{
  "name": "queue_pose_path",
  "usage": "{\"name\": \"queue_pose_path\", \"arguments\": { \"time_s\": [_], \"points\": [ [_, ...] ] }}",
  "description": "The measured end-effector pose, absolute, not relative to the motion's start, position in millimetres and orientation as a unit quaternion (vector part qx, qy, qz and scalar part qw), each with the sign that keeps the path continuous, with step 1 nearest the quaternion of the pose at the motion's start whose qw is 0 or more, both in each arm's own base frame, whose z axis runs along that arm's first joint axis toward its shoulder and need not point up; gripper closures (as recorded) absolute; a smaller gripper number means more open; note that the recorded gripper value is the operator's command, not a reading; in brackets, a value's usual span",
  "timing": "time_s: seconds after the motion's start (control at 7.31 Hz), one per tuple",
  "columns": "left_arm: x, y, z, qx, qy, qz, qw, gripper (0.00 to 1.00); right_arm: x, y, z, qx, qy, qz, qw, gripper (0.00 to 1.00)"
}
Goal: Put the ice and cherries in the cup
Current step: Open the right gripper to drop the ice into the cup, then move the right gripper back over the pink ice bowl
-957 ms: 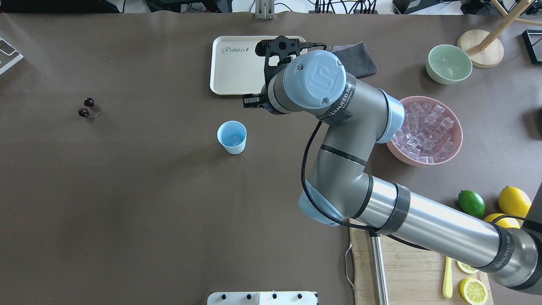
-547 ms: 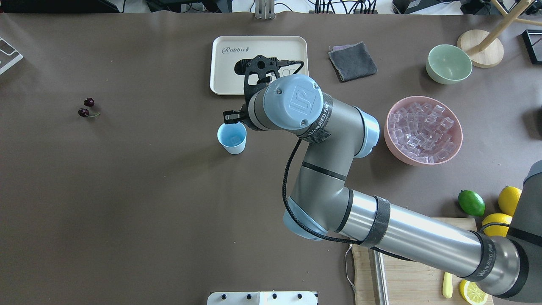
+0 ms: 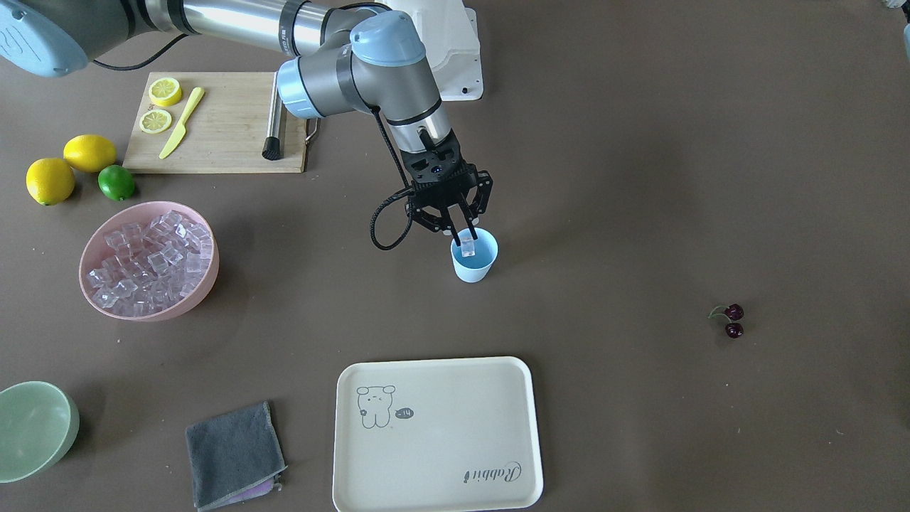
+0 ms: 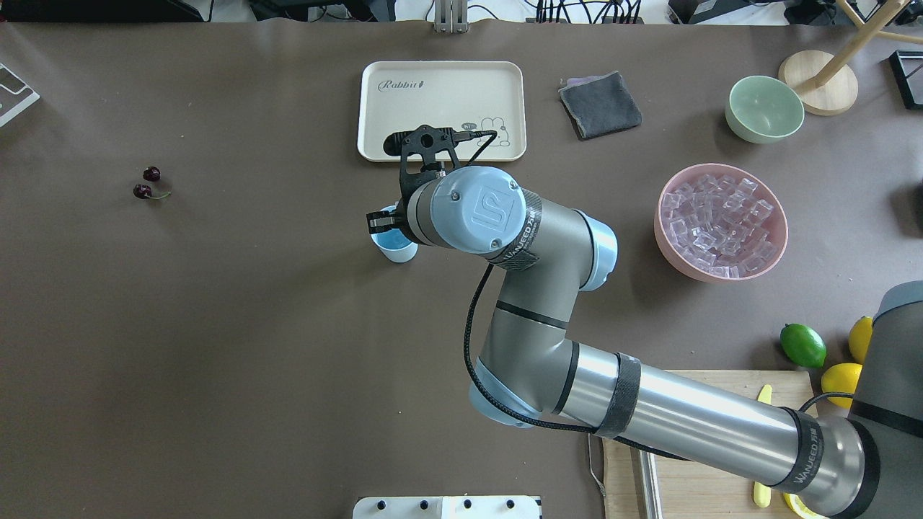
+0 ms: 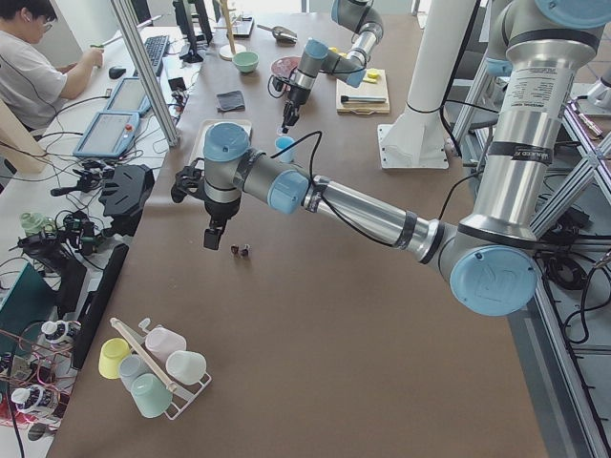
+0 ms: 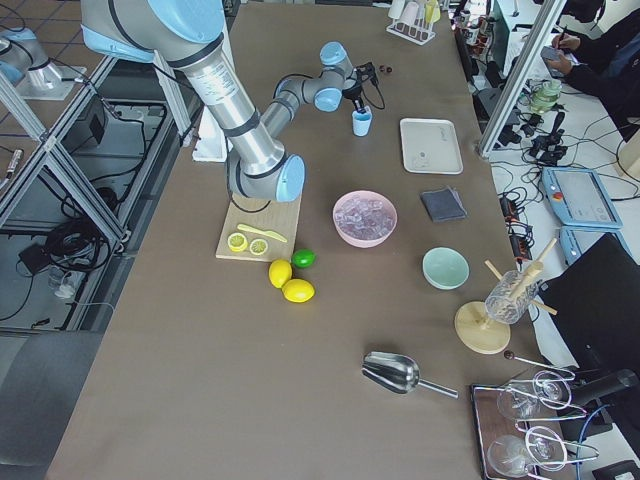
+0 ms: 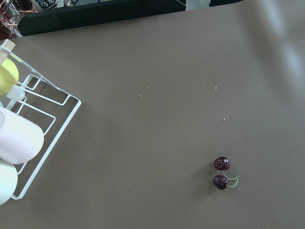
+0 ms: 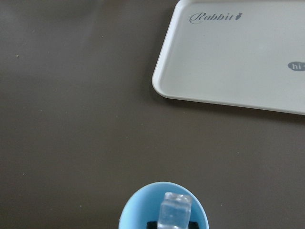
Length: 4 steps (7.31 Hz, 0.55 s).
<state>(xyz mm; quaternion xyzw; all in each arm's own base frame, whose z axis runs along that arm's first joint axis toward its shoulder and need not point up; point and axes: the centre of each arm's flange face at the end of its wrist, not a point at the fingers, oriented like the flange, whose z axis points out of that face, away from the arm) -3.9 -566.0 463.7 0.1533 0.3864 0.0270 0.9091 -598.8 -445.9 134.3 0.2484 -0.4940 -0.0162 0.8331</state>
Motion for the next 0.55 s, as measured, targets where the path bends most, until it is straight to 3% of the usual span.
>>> {"name": "queue_pose_path", "arguments": {
  "time_s": [0.14, 0.55],
  "points": [
    [-4.0, -565.6, 465.3, 0.152, 0.386, 0.027, 0.909, 0.02, -602.9, -445.2, 136.9, 0.249, -0.496, -0.017, 0.832, 0.02],
    [-4.6, -564.9, 465.6, 0.153, 0.385, 0.026, 0.91, 0.02, -602.6, -441.2, 134.4, 0.251, -0.507, -0.019, 0.824, 0.0]
  ]
}}
